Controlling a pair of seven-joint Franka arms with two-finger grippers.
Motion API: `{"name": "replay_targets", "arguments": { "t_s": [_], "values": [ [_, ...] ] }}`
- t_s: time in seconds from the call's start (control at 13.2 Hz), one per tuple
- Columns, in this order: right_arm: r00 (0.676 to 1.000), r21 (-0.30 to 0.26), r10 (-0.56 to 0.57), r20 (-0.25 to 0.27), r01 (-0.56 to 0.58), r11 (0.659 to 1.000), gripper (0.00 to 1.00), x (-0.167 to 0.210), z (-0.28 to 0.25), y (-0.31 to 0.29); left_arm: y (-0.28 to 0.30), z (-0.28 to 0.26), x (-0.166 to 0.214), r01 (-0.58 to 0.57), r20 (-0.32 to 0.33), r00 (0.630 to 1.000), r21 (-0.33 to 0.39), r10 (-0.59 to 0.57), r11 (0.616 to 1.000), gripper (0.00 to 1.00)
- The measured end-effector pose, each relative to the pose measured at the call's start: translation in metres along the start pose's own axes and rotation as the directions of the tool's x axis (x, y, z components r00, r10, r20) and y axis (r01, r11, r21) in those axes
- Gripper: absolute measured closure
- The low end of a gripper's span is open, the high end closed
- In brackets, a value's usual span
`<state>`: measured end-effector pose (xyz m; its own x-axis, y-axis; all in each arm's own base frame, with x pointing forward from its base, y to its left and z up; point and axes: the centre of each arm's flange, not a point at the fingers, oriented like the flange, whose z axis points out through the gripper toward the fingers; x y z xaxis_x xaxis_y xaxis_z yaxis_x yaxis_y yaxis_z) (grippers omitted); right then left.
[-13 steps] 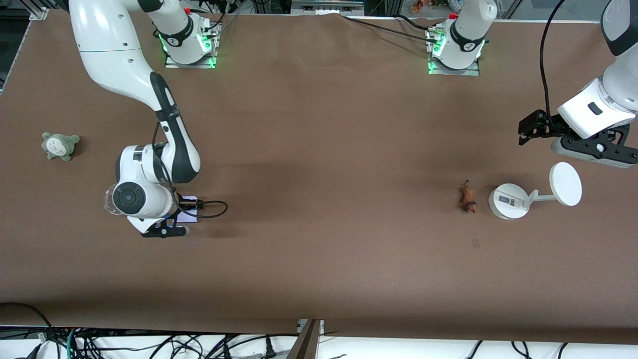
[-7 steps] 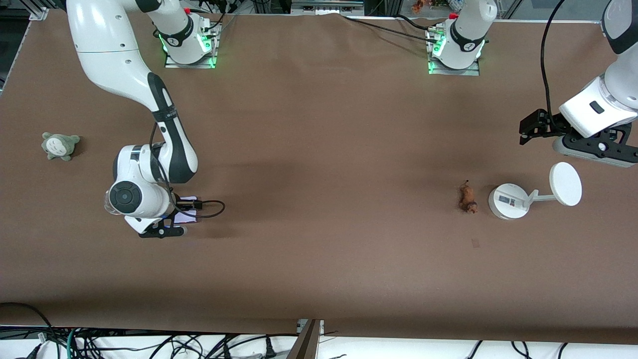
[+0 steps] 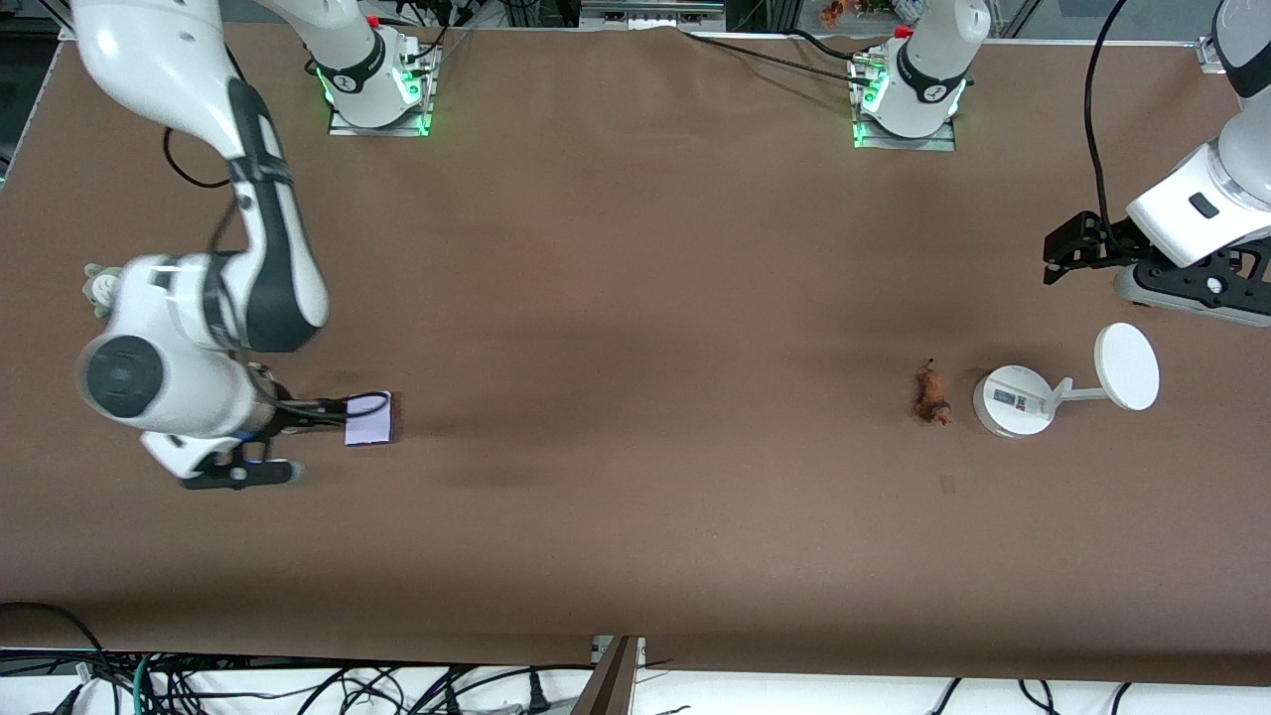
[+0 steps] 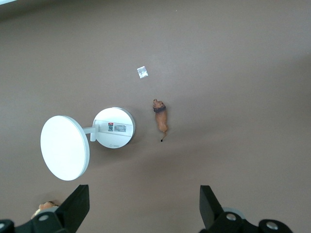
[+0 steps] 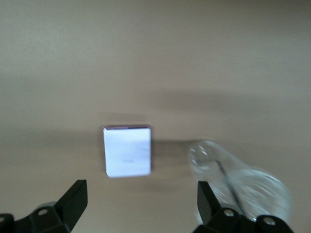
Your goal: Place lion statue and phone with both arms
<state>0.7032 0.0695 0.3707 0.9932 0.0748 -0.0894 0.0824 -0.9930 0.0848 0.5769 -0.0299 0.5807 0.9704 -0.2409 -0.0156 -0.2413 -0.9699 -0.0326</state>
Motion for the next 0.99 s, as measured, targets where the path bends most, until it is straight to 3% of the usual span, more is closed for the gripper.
{"name": "replay_targets", "arguments": {
  "t_s": [0.38, 0.61, 0.99],
  "values": [
    [0.999, 0.035, 0.029, -0.03, -0.028, 0.999, 0.0, -0.04, -0.113, 0.038, -0.002, -0.004, -0.005, 0.005, 0.009, 1.0, -0.001, -0.005, 1.0, 0.0],
    [0.999, 0.078, 0.028, -0.019, -0.026, 0.997, 0.0, -0.082, -0.173, 0.05, -0.003, -0.007, -0.007, 0.008, 0.007, 1.0, 0.0, -0.008, 1.0, 0.0],
    [0.998, 0.085, 0.048, -0.049, -0.044, 0.995, 0.0, -0.134, -0.222, 0.085, -0.003, -0.006, -0.007, 0.008, 0.008, 1.0, 0.0, -0.008, 1.0, 0.0]
  ]
}}
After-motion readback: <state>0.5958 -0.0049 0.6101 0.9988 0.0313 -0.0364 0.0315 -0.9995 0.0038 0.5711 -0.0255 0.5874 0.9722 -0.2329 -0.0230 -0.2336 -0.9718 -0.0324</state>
